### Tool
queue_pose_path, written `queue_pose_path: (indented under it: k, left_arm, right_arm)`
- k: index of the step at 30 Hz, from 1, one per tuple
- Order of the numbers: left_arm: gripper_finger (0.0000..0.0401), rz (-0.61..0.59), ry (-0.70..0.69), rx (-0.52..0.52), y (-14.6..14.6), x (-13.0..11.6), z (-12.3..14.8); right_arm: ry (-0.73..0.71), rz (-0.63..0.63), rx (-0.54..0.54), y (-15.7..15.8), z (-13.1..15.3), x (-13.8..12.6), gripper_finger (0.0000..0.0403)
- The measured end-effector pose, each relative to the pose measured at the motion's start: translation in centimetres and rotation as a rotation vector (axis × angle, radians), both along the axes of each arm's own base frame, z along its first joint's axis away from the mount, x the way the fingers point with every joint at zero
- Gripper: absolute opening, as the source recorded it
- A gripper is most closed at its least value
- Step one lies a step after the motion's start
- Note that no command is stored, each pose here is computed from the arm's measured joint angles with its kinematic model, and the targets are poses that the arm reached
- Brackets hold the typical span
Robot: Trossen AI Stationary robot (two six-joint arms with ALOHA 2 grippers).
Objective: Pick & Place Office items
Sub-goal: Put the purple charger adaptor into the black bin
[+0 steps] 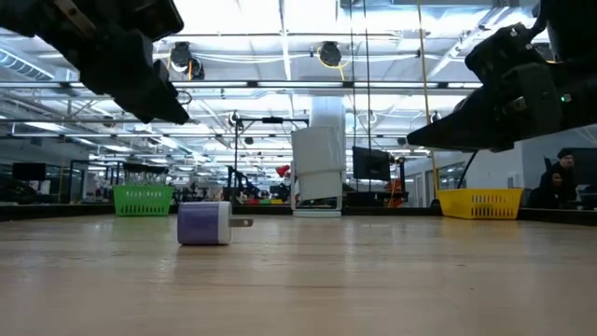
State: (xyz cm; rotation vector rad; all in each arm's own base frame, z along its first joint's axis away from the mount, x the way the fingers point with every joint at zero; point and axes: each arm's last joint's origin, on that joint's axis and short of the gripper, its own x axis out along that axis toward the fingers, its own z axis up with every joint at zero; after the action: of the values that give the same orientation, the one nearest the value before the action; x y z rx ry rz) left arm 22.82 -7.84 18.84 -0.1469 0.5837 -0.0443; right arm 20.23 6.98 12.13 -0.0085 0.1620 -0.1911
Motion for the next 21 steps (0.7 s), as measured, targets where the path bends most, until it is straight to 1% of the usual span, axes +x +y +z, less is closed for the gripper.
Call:
queue_pose_path:
  k: [4,7,11,14,19,21]
  left_arm:
    - [0.0025,-0.031,0.093,-0.012,-2.2,1.5,0.1]
    - [0.0048,-0.032,0.149,-0.018,-3.7,2.8,0.2]
    - [0.0107,-0.052,0.184,-0.009,-5.4,4.4,0.9]
    - [0.0159,-0.060,0.214,0.023,-6.3,5.0,1.3]
    - [0.0243,-0.023,0.254,0.099,-6.9,5.6,1.6]
    - [0.0272,-0.020,0.270,0.105,-7.0,5.8,1.2]
  right_arm:
    - [0.009,-0.008,-0.001,0.1,0.0,0.2,0.0002]
    - [0.009,-0.009,0.000,0.1,0.0,0.2,0.0001]
    - [0.014,-0.010,0.005,0.1,0.0,0.2,0.0001]
    - [0.014,-0.012,0.016,0.1,-0.1,0.2,0.0001]
    - [0.019,-0.011,0.014,0.1,-0.1,0.2,0.0001]
    - [0.019,-0.011,0.014,0.1,-0.1,0.2,0.0001]
